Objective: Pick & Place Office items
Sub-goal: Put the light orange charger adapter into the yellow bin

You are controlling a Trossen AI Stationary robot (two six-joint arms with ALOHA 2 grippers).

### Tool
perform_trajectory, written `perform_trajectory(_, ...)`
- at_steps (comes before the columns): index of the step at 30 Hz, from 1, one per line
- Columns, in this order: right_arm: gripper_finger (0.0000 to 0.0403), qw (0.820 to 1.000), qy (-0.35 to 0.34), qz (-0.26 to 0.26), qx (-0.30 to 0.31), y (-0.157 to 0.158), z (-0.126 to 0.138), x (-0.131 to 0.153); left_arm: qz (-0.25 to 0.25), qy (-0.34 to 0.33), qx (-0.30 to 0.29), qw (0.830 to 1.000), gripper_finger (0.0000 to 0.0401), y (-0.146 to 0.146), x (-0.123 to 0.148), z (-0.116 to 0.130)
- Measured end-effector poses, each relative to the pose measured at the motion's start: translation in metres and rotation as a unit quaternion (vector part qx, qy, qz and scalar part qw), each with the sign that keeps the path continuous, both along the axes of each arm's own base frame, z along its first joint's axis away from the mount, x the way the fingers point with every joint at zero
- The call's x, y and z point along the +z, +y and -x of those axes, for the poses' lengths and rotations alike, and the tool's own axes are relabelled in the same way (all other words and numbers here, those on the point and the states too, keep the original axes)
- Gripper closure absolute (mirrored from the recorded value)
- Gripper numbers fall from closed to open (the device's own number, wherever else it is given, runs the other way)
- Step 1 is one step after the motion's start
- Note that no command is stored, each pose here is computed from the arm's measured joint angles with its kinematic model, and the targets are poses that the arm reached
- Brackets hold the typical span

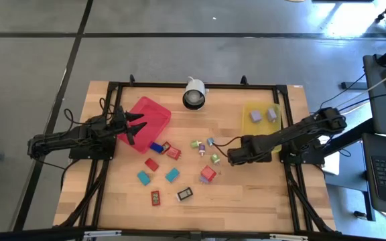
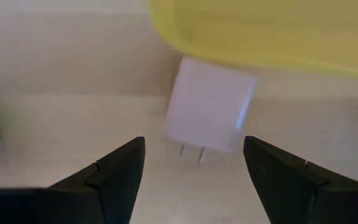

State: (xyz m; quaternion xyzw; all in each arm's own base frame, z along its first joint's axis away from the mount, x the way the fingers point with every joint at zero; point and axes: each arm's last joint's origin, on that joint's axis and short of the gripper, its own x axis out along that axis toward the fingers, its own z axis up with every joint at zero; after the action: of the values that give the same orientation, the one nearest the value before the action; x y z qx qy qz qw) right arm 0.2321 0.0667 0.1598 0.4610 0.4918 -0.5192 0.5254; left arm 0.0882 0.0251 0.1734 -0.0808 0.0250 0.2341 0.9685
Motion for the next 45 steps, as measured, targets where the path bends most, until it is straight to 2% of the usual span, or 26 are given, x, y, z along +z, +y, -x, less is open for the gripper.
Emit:
perform_trajectory(6,0.0127,1.0,0.022,0.018,0.001,0.0,-0.001,-0.01,0.0,0.0,0.0,1.0,0.0197,0.0,0.0,0.0)
perform_trajectory(11,0.0127,0.998,0.027,0.055,0.004,-0.002,-0.003,-0.016,0.0,0.0,0.0,1.0,0.0197,0.0,0.0,0.0)
perform_trajectory(18,0.0129,0.998,0.03,0.055,0.029,-0.002,-0.004,-0.017,0.0,0.0,0.0,1.0,0.0198,0.0,0.0,0.0)
perform_trajectory(22,0.0145,0.998,0.031,0.052,0.03,-0.002,-0.004,-0.017,0.0,0.0,0.0,1.0,0.0196,0.0,0.0,0.0)
perform_trajectory(30,0.0214,0.997,0.033,0.051,0.046,-0.001,-0.004,-0.016,0.0,0.0,0.0,1.0,0.0198,0.0,0.0,0.0)
perform_trajectory(35,0.0213,0.997,0.04,0.012,0.067,0.0,-0.003,-0.014,0.0,0.0,0.0,1.0,0.0196,0.0,0.0,0.0)
perform_trajectory(39,0.0202,0.995,0.014,0.002,0.098,0.002,-0.007,-0.002,0.0,0.0,0.0,1.0,0.0198,0.0,0.0,0.0)
perform_trajectory(45,0.0209,0.98,-0.072,0.047,0.179,-0.001,-0.032,0.042,0.0,0.0,0.0,1.0,0.0196,0.0,0.0,0.0)
